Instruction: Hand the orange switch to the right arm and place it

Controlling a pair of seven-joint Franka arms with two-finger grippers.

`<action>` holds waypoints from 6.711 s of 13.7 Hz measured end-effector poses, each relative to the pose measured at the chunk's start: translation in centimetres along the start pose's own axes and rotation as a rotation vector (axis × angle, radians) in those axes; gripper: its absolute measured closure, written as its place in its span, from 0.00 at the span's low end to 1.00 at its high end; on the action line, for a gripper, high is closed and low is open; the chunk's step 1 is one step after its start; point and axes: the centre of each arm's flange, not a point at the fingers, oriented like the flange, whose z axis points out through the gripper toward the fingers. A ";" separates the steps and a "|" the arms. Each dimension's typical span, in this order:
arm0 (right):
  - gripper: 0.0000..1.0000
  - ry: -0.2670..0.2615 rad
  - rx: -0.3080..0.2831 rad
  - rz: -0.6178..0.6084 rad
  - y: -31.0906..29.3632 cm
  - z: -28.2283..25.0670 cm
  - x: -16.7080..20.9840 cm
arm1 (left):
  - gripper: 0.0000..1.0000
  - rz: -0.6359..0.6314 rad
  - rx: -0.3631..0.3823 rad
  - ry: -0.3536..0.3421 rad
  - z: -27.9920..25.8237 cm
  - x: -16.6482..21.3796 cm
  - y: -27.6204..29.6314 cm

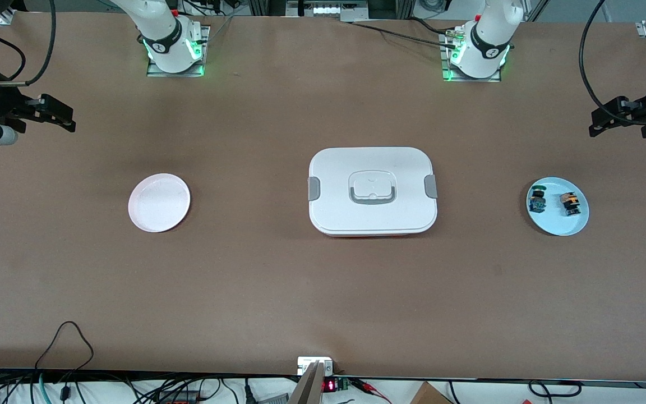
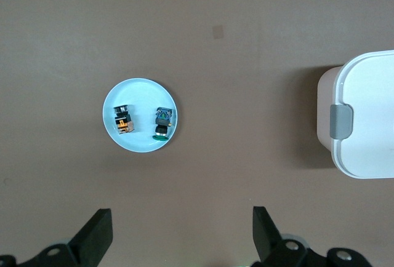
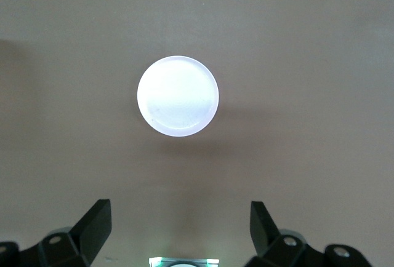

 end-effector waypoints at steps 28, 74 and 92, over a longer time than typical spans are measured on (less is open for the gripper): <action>0.00 0.000 0.000 -0.001 -0.1 0.0 0.0 | 0.00 0.608 -0.091 -0.226 11.1 2.2 -6.8; 0.00 0.031 0.002 0.005 0.3 0.2 -0.2 | 0.26 1.428 0.009 0.012 43.6 1.7 -18.0; 0.00 0.029 0.002 0.005 0.3 0.4 -0.2 | 0.29 1.563 -0.357 0.088 30.7 7.5 -9.7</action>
